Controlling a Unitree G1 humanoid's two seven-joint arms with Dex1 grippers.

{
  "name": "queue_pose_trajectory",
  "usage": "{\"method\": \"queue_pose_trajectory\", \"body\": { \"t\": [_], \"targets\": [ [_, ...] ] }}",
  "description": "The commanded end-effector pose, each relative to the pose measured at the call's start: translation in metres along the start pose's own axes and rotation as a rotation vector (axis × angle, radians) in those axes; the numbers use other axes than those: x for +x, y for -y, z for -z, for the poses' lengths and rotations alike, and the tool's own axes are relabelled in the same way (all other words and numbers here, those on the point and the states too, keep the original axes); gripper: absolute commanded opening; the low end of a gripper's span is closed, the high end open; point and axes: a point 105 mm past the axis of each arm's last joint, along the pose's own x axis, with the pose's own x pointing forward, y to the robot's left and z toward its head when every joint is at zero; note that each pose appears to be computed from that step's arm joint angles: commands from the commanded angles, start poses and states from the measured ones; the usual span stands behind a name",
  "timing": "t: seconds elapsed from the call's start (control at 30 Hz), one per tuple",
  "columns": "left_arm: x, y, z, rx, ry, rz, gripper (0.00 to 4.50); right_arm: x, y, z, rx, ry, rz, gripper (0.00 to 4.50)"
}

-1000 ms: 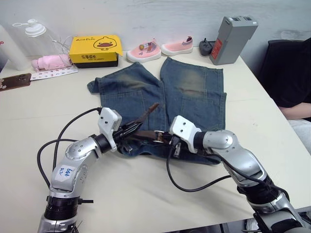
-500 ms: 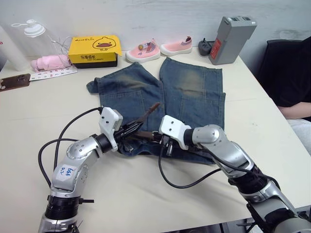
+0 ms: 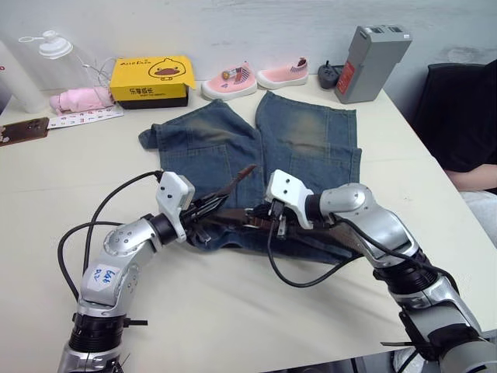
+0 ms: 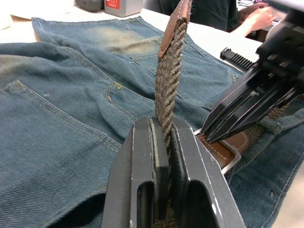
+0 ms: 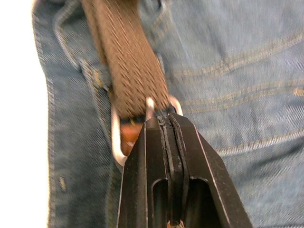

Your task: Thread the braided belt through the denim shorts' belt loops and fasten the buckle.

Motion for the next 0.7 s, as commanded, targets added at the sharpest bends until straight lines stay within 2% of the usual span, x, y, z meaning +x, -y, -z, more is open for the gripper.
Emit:
{"method": "queue_pose_trajectory", "body": {
  "t": [0.03,0.17,0.43,0.7],
  "targets": [
    [-0.001,0.001,-0.012,0.053,0.037,0.017,0.00,0.003,0.003,-0.007,-0.018,0.024,-0.007,0.09],
    [-0.001,0.002,-0.012,0.058,0.035,0.023,0.00,0.008,0.002,-0.004,-0.019,0.015,-0.017,0.09],
    [0.001,0.001,-0.012,0.090,0.030,0.040,0.00,0.013,-0.023,-0.009,-0.043,0.027,-0.107,0.09],
    [0.010,0.005,-0.012,0.146,0.022,0.118,0.00,0.019,-0.031,-0.004,-0.052,0.000,-0.138,0.09]
  ]
}}
